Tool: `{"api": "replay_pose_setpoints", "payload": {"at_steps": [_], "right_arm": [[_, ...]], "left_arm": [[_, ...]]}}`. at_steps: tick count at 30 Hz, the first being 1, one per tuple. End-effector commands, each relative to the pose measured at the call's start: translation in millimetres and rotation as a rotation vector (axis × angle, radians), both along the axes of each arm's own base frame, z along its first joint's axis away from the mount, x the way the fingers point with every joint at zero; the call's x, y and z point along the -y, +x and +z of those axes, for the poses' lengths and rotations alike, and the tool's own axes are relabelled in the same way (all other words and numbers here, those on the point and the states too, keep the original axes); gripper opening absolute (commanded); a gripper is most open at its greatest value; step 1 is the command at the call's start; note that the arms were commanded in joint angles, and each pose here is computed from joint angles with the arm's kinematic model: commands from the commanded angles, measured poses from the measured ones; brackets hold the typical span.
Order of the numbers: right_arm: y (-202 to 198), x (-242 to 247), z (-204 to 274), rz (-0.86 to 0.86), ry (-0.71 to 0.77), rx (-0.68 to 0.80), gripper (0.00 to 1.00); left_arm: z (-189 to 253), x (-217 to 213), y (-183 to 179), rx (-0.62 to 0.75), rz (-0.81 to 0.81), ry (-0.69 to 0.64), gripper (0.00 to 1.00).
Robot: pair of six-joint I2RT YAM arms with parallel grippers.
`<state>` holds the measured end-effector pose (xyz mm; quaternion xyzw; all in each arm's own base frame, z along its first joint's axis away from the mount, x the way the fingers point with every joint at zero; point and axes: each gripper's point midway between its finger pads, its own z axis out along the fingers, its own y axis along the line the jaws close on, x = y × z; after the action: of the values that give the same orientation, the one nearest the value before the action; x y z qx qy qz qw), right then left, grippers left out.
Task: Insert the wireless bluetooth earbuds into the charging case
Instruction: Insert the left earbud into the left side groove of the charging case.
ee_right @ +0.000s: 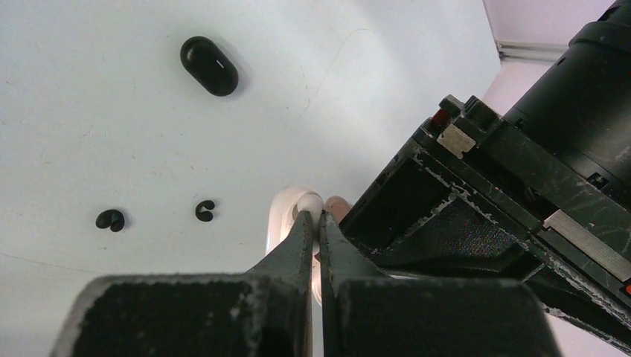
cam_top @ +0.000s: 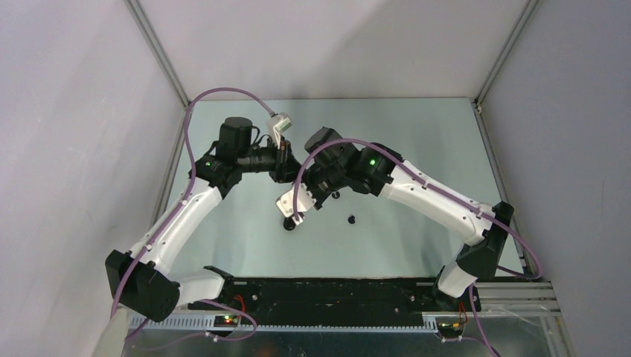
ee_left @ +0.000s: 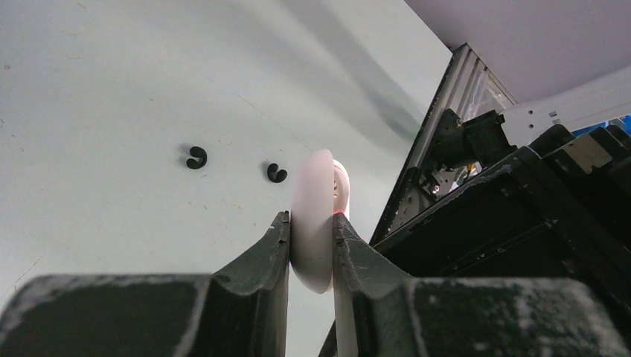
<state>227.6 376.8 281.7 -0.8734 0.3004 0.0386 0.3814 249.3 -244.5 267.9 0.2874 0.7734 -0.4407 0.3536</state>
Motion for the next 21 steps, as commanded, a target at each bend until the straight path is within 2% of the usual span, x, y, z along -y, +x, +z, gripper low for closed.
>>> {"api": "replay_pose_setpoints", "payload": {"at_steps": [1, 21], "right_arm": [[11.4, 9.1, 11.9, -0.026, 0.007, 0.069, 0.00], [16.6, 17.4, 12.7, -0.028, -0.025, 0.140, 0.00]], "left_arm": [[15.0, 8.5, -19.4, -0.017, -0.095, -0.071, 0.00], [7.8, 8.1, -17.3, -0.040, -0.087, -0.063, 0.00]]}}
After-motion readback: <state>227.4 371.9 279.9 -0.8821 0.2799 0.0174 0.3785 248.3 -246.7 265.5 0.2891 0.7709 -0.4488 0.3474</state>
